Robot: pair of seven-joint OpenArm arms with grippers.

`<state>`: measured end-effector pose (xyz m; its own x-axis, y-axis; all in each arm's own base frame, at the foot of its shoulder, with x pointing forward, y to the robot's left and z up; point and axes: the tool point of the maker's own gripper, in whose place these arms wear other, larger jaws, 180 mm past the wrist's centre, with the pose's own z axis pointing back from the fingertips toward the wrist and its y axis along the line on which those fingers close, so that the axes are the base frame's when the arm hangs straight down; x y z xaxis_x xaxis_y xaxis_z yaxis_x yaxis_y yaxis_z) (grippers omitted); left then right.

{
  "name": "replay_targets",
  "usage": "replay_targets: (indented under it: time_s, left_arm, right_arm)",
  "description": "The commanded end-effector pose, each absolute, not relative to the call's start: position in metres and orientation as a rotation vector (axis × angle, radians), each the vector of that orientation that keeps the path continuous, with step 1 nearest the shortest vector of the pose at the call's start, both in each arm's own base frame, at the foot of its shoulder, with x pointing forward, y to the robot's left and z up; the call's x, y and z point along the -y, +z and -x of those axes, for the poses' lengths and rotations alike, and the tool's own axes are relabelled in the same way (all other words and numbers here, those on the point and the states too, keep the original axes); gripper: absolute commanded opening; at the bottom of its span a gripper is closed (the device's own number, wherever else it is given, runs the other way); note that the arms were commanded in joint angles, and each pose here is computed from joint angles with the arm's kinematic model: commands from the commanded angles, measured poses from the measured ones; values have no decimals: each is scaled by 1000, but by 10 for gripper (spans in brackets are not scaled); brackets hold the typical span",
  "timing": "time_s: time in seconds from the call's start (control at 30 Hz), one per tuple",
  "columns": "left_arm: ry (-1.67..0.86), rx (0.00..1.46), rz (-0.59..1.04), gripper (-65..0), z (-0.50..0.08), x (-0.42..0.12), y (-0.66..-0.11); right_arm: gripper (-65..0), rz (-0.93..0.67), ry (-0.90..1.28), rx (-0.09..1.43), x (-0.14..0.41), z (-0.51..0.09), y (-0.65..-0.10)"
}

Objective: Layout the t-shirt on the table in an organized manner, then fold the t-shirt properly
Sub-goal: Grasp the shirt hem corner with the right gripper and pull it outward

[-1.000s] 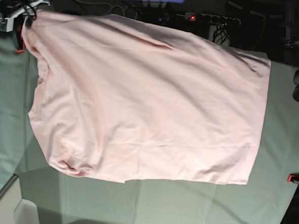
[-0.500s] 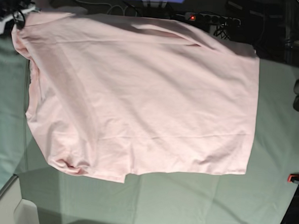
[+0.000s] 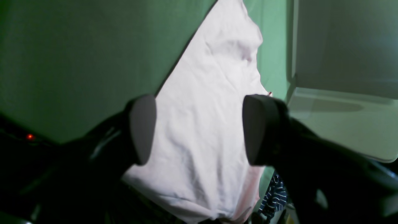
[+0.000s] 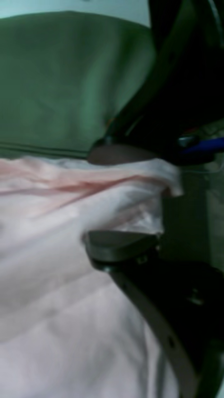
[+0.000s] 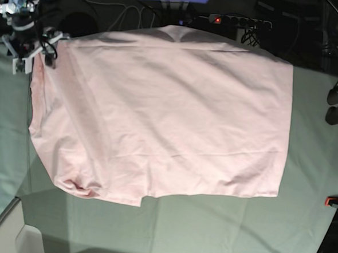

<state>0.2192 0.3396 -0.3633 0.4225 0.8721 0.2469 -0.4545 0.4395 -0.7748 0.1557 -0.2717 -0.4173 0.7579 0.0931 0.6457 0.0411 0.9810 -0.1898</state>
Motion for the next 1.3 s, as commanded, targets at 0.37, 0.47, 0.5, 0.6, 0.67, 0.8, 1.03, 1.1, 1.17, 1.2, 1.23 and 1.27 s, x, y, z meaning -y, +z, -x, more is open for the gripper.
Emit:
replay_targets:
  time_s: [0.37, 0.47, 0.5, 0.6, 0.67, 0.8, 1.03, 1.1, 1.17, 1.2, 1.23, 1.27]
  left_arm:
    - [889, 777, 700, -224, -235, -344, -343]
    - [888, 770, 686, -224, -231, -348, -343]
    - [888, 768, 687, -224, -230, -348, -343]
    - [894, 751, 674, -224, -223, -348, -348]
    - [896, 744, 670, -224, -220, -348, -349]
    - [906, 721, 659, -224, -210, -348, -356]
    - [915, 701, 649, -224, -202, -348, -361]
    - [915, 703, 647, -224, -202, -349, -360]
    - [915, 703, 647, -224, -202, -349, -360]
    - [915, 701, 646, -224, -201, -349, -360]
    - [916, 700, 646, -224, -201, -349, -361]
    - [917, 696, 643, -224, -199, -349, -362]
  right_arm:
    - [-310, 196, 28, 900, 281, -294, -392]
    - [-310, 170, 37, 915, 285, -347, -389]
    - [-310, 154, 38, 921, 285, -364, -386]
    - [-310, 94, 30, 938, 290, -407, -378]
    - [-310, 43, 22, 936, 291, -431, -376]
    - [-310, -72, 4, 971, 285, -463, -375]
    - [-310, -222, 77, 1028, 242, -471, -402]
    - [-310, -248, 107, 1013, 228, -467, -411]
    - [-314, -271, 114, 996, 220, -462, -419]
    - [-315, -279, 112, 991, 217, -461, -422]
    - [-321, -285, 109, 991, 216, -460, -423]
    - [-337, -289, 107, 992, 215, -460, -424]
